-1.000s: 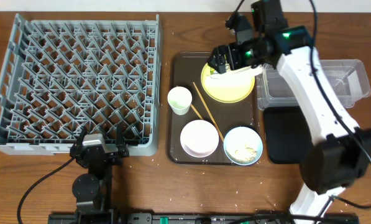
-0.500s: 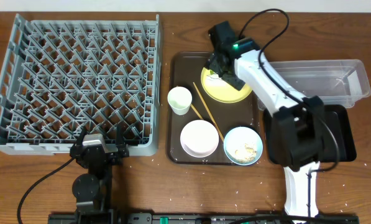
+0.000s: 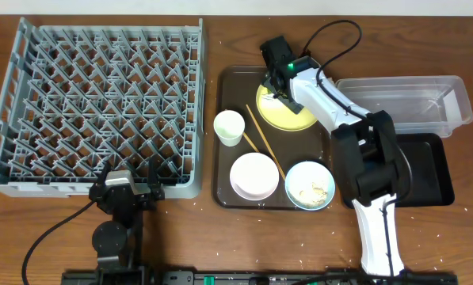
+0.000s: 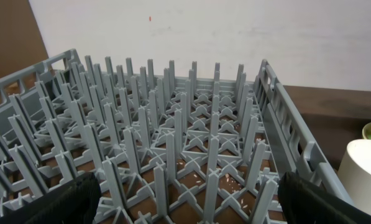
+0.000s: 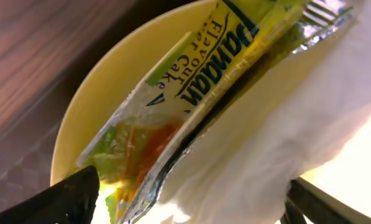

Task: Sort waste into correct bins and load items into the dishwasher
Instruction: 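Reach right gripper to yellow plate and grasp wrapper and tissue, then carry wrapper and tissue right and drop into clear plastic bin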

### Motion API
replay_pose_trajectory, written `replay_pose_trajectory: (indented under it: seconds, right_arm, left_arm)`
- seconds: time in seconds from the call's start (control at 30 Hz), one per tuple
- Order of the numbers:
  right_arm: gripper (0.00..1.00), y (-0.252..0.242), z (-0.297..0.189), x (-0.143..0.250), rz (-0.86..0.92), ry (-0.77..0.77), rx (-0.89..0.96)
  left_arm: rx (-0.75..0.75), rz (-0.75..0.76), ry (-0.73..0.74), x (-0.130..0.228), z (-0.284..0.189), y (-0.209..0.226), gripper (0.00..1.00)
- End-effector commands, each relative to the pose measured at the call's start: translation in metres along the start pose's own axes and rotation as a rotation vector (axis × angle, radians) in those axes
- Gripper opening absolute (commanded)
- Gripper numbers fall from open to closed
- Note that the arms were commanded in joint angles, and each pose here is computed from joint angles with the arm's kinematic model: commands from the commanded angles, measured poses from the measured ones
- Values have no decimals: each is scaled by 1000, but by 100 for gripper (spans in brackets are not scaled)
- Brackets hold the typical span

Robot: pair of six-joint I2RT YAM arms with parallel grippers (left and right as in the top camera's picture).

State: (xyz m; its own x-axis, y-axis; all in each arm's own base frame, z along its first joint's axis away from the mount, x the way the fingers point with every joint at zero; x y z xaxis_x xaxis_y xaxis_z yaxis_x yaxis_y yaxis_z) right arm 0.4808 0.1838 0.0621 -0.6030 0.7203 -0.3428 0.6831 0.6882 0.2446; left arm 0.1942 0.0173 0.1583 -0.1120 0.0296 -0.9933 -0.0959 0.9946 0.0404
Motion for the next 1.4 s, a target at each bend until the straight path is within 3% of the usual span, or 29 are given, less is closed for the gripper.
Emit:
replay_pose_trajectory:
  seconds: [0.0, 0.13, 0.37, 0.5, 0.67, 0.77, 0.87, 1.07, 1.2, 1.23, 1.27, 1.3, 1.33, 1.37]
  right_arm:
    - [50, -1, 9, -5, -52, -27, 18]
    - [3, -1, 9, -4, -109, -26, 19]
    - [1, 7, -4, -6, -323, -10, -26]
    - [1, 32, -62, -8, -630, 50, -237]
    - [1, 22, -152, -31, -683, 5, -308]
    - [1, -15, -210, -75, -571, -70, -273]
    - [2, -58, -214, -110, -315, -73, -154]
    - [1, -146, -148, -154, 158, 5, 91]
    - [2, -177, -103, -144, 249, 70, 137]
    - [22, -183, -95, -142, 254, 70, 142]
    - [48, -183, -94, -143, 243, 68, 141]
    - [82, -179, -96, -148, 185, 56, 110]
    - [92, -173, -100, -151, 132, 51, 77]
    - [97, -166, -107, -155, 70, 48, 32]
  left_arm:
    - [-10, 15, 49, 14, 1, 1, 92]
    - [-10, 15, 49, 14, 1, 1, 92]
    - [-10, 15, 49, 14, 1, 1, 92]
    - [-10, 15, 49, 14, 1, 1, 92]
    - [-10, 15, 50, 14, 1, 1, 92]
    - [-10, 15, 49, 14, 1, 1, 92]
    - [-10, 15, 49, 14, 1, 1, 92]
    - [-10, 15, 49, 14, 1, 1, 92]
    - [-10, 15, 49, 14, 1, 1, 92]
    - [-10, 15, 49, 14, 1, 1, 92]
    - [-10, 15, 49, 14, 1, 1, 92]
    - [-10, 15, 49, 14, 1, 1, 92]
    - [-10, 15, 49, 14, 1, 1, 92]
    - [-10, 15, 49, 14, 1, 1, 92]
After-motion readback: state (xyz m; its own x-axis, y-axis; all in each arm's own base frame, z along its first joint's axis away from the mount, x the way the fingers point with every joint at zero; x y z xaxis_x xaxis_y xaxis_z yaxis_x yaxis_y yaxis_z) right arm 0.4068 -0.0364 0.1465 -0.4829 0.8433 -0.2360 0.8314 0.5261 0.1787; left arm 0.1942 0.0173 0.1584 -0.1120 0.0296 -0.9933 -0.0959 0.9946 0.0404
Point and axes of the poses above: each gripper's point midway between its finger pads, its own z axis out along the fingers, its own y axis along the line the jaws close on, x = y × z, the point moved 5 cm from there along -z, back along the fingers, and after that the axes turned 4 degrees about z, right-handed, at the moved point
